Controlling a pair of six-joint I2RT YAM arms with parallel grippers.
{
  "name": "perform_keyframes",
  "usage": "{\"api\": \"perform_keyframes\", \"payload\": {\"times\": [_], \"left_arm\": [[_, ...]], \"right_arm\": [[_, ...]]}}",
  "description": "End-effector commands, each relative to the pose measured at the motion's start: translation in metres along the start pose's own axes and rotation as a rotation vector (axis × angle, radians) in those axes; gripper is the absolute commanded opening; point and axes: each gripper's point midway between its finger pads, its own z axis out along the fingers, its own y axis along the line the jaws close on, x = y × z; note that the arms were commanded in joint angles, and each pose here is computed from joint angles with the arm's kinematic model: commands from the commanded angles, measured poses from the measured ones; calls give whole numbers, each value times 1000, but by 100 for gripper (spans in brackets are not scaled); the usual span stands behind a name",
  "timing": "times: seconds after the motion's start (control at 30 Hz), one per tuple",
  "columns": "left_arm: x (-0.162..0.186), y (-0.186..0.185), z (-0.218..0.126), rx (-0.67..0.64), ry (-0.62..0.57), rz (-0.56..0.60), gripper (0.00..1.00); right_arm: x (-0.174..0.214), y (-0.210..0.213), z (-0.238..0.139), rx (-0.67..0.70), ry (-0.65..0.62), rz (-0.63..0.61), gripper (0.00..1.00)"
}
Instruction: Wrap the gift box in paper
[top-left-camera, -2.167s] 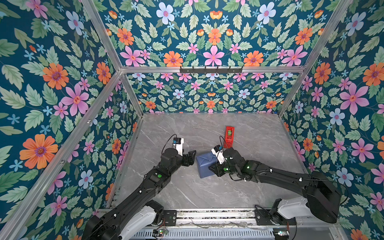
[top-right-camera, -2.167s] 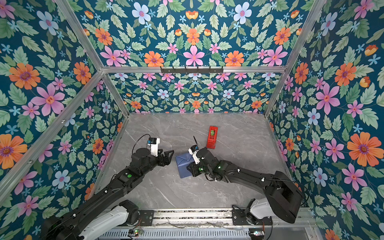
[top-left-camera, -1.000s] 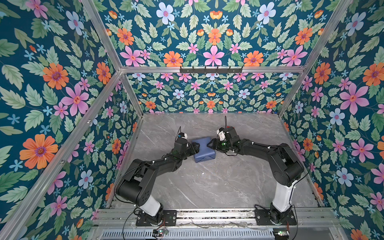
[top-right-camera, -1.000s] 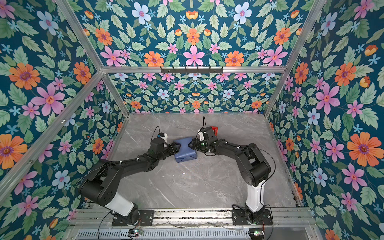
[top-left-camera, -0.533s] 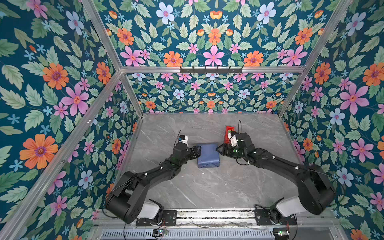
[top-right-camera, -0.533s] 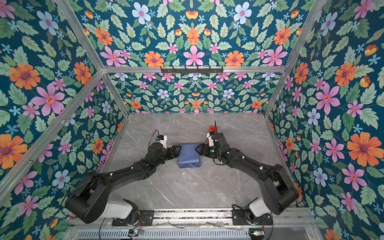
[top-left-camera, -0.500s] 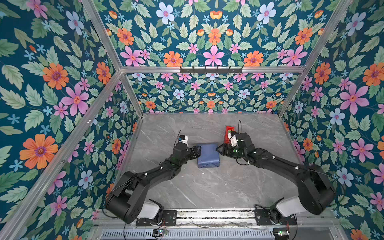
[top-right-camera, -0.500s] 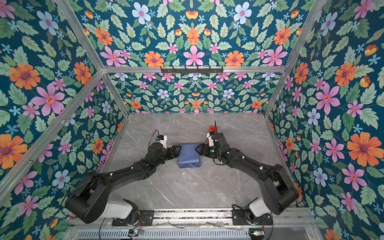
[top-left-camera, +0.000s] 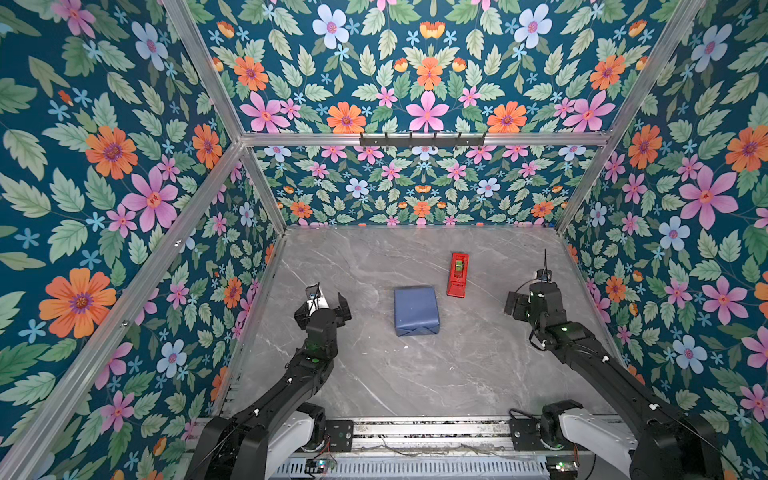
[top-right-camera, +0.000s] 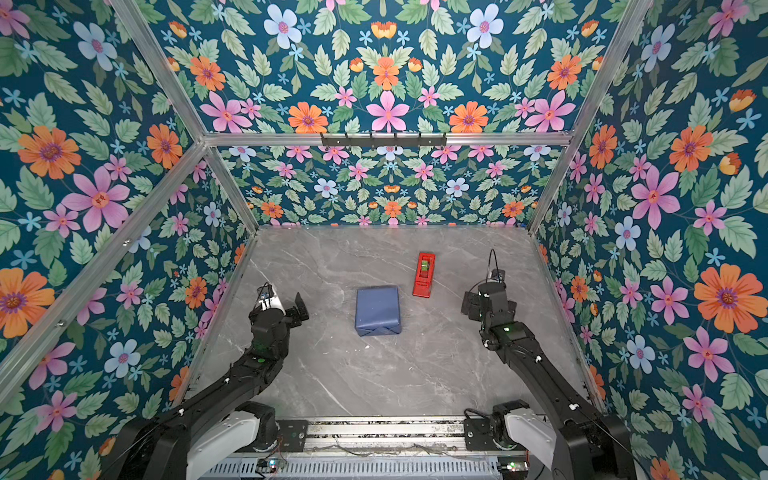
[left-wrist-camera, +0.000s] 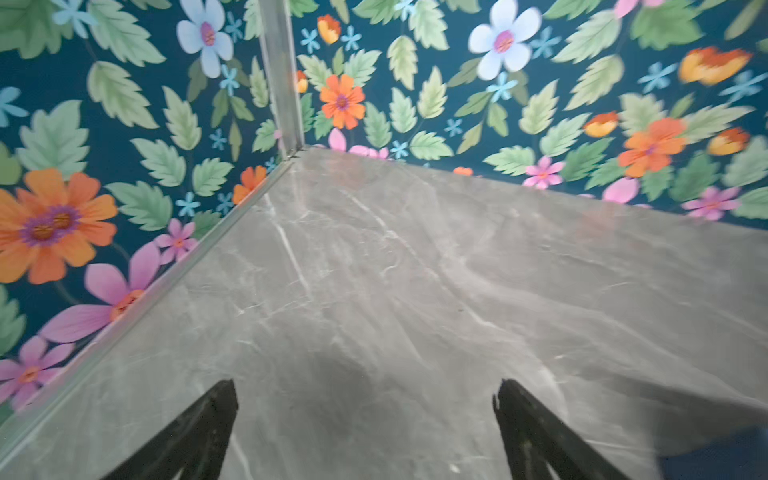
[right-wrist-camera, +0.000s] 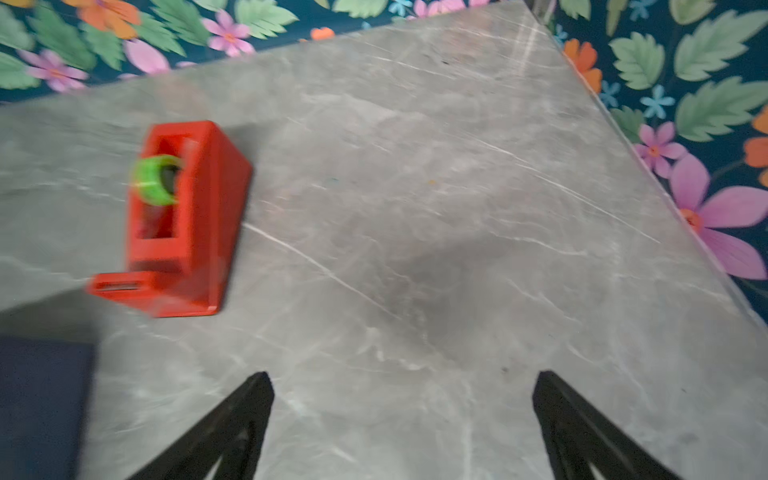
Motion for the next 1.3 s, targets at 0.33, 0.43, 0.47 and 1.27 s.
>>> {"api": "perform_keyframes", "payload": {"times": [0.33, 0.43, 0.47, 1.27], "left_arm": [[-3, 2, 41, 105, -139, 60, 99], [0, -3, 57, 123, -96, 91, 99], [4, -3, 60, 136, -94, 99, 100], [17, -1, 74, 161, -88, 89, 100]], "right_arm": [[-14, -18, 38, -64, -223, 33, 99], [-21, -20, 39, -115, -269, 47, 99], [-24, -21, 39, -132, -284, 53, 99], [-14, -5, 63, -215, -295, -37, 99]]}}
